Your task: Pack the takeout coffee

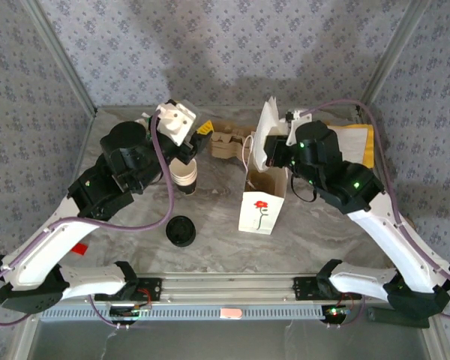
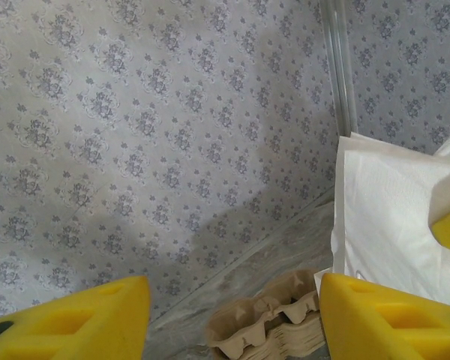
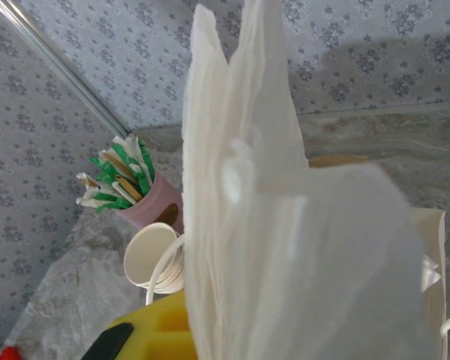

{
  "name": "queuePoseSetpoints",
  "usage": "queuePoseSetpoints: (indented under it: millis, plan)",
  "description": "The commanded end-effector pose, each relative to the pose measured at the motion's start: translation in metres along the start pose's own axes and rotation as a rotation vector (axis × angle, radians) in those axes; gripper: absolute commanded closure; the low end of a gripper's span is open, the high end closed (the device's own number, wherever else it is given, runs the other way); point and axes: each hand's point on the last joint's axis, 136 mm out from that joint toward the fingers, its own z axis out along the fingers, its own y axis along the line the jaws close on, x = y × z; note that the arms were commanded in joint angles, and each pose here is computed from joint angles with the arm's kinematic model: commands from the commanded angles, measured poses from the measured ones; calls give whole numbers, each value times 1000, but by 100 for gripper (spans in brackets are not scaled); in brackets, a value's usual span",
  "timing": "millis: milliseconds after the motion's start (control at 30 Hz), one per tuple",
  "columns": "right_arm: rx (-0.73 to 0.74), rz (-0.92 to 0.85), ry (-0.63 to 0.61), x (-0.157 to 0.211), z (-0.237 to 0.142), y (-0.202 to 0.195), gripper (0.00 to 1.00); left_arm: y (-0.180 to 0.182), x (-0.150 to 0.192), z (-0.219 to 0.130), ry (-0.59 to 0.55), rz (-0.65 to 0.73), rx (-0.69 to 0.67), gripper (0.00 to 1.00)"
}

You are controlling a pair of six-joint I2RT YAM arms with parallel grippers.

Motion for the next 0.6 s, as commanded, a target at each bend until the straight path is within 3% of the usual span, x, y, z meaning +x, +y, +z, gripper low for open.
queuePoseSetpoints:
  millis: [0, 200, 567]
  plan:
    - [48, 39, -51, -1, -3, -9, 100, 9, -10, -9, -39, -23, -20, 39]
    - [70, 98, -77, 13, 8, -19, 100, 12, -8, -11, -35, -18, -24, 39]
    - [-41, 101, -99, 14, 39, 2, 100, 20, -5, -17, -28, -16, -39, 39]
